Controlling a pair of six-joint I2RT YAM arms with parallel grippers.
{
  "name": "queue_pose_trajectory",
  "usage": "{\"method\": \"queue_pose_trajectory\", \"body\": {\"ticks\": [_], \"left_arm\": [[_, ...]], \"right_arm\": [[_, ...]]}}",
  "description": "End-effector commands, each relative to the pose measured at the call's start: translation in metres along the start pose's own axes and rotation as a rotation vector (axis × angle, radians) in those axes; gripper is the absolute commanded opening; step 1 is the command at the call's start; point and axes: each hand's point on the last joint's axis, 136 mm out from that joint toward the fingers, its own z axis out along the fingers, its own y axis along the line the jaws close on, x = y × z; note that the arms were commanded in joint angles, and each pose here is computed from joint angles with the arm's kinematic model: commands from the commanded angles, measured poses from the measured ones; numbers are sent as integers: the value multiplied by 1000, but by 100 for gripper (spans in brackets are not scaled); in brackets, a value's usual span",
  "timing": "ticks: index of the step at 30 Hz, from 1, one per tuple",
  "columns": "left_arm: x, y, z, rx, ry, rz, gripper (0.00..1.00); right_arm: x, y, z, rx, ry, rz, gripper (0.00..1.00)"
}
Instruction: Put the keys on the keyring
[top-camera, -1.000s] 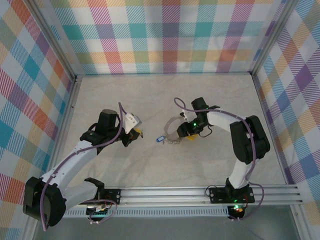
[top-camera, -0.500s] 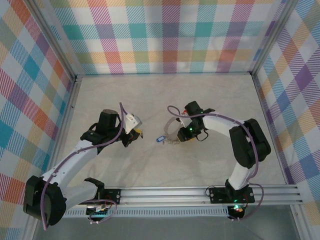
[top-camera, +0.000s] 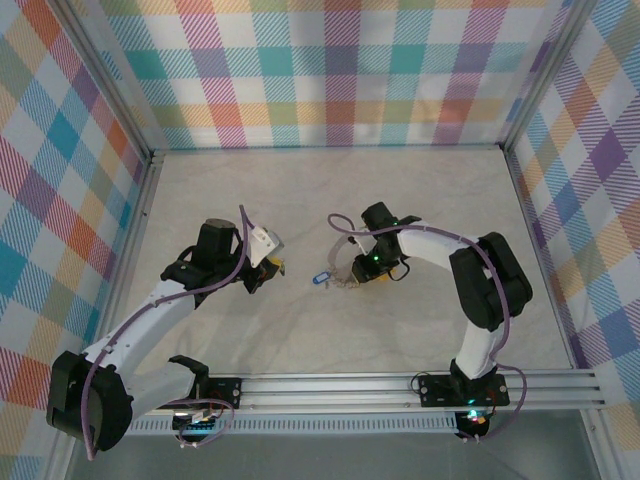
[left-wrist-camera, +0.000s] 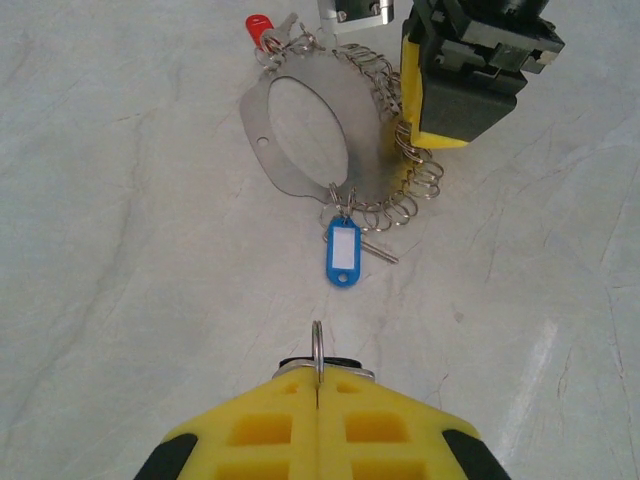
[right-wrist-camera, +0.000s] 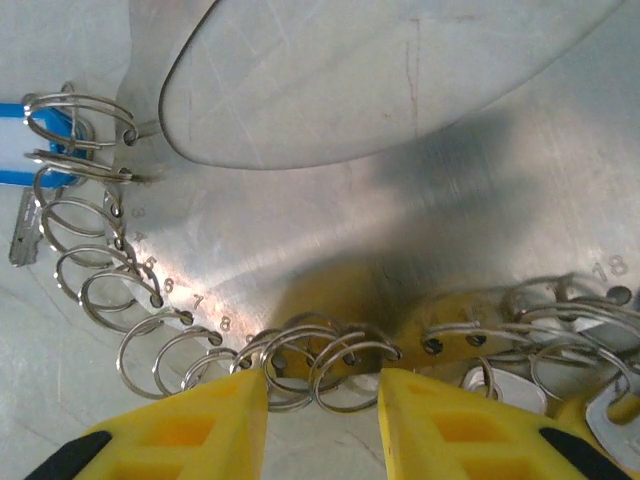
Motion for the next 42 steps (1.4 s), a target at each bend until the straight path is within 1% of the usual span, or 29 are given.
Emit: {"method": "queue_pose_trajectory", "body": {"ticks": [1, 6, 10, 16, 26, 34, 39, 40, 42], "left_arm": [[-3, 5, 0, -7, -1, -3, 0], [-2, 4, 0, -4, 3, -4, 0], [-1, 4, 1, -1, 5, -5, 0], [-1, 2, 3, 15, 5, -11, 0], [-2, 1, 2, 21, -2, -7, 0], [-2, 0, 3, 27, -5, -9, 0], [-4, 0, 2, 26, -9, -6, 0], [-4, 0, 2, 25, -11, -5, 0], [-5, 0, 2, 25, -13, -2, 0]], "right_arm": [[-3, -9, 0, 75, 7, -8, 32], [-2, -25, -6, 191, -5, -13, 27], [-4, -26, -13, 205, -45, -24, 27], [-5, -31, -15, 238, -60, -29, 26], [-3, -28, -14, 222, -69, -42, 24], [0, -29, -12, 225, -56, -36, 23], [2, -31, -8, 231, -27, -40, 23], [2, -32, -7, 233, -23, -42, 22], [3, -32, -6, 235, -17, -48, 15]]}}
